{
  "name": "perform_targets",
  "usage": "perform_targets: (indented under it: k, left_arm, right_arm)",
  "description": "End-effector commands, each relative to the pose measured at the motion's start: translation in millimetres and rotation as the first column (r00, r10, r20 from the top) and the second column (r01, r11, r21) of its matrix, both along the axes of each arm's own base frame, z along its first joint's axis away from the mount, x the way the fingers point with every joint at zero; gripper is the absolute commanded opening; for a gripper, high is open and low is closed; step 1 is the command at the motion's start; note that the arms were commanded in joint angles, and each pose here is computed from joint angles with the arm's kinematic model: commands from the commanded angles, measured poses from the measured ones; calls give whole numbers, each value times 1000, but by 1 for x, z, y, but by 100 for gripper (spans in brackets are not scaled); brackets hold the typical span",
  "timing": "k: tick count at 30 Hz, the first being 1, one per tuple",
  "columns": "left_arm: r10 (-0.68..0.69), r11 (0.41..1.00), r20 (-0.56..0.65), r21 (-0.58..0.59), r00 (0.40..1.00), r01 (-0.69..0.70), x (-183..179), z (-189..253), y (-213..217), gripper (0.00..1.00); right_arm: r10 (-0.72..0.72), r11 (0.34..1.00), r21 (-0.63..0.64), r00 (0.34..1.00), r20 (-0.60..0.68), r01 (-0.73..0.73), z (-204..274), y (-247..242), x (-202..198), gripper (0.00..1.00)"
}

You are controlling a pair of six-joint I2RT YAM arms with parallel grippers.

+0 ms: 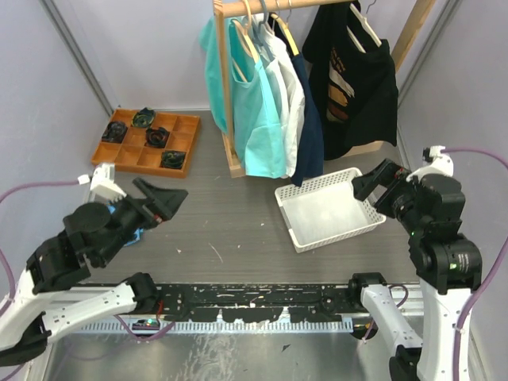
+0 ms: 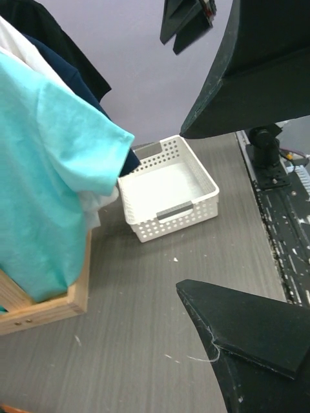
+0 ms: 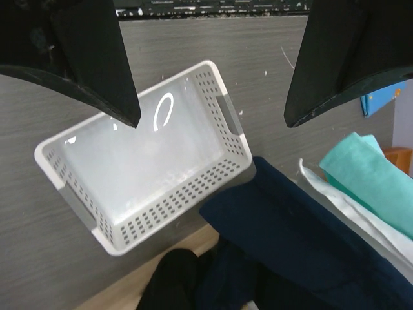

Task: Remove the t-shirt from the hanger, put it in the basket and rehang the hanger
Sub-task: Pick up the hanger from the clothesline.

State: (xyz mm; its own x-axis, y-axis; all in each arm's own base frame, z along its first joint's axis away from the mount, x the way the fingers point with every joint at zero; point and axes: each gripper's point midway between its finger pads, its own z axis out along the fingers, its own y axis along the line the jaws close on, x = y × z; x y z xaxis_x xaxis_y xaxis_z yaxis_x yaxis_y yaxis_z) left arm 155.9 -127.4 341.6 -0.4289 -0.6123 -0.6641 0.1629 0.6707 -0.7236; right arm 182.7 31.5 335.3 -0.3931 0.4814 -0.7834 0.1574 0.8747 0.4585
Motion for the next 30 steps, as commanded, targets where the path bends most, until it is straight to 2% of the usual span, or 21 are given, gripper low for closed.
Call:
perform_targets:
  k: [1, 5, 9, 15, 19, 22, 26, 30]
  left_arm:
    - [-44, 984, 4, 171, 999, 43, 21, 25, -34, 98]
    - [-104, 963, 30, 252, 994, 93, 41, 49, -73, 98]
    - [-130, 956, 58, 273, 990, 109, 54, 67, -95, 98]
    - [-173, 915, 103, 385, 979, 121, 56, 84, -91, 98]
    - [-182, 911, 164, 399, 970, 104, 53, 91, -81, 98]
    - [-167, 904, 151, 418, 974, 90, 52, 90, -73, 98]
    - [-150, 913, 133, 398, 980, 86, 53, 95, -74, 98]
    - [-144, 912, 133, 402, 981, 80, 60, 101, -83, 98]
  right_arm:
    - [63, 993, -100, 994, 84, -55, 47, -1, 17, 100]
    - [112, 986, -134, 987, 111, -97, 72, 4, 29, 100]
    - [138, 987, -101, 981, 134, -125, 93, 13, 43, 100]
    - [57, 993, -111, 981, 186, -36, 130, 0, 62, 100]
    - [-17, 982, -178, 976, 219, 57, 160, -19, 80, 100]
    - [-17, 979, -191, 970, 241, 65, 182, -20, 98, 100]
    - [-21, 974, -215, 973, 229, 71, 192, -22, 128, 100]
    - [-53, 965, -240, 978, 202, 102, 177, -34, 158, 100]
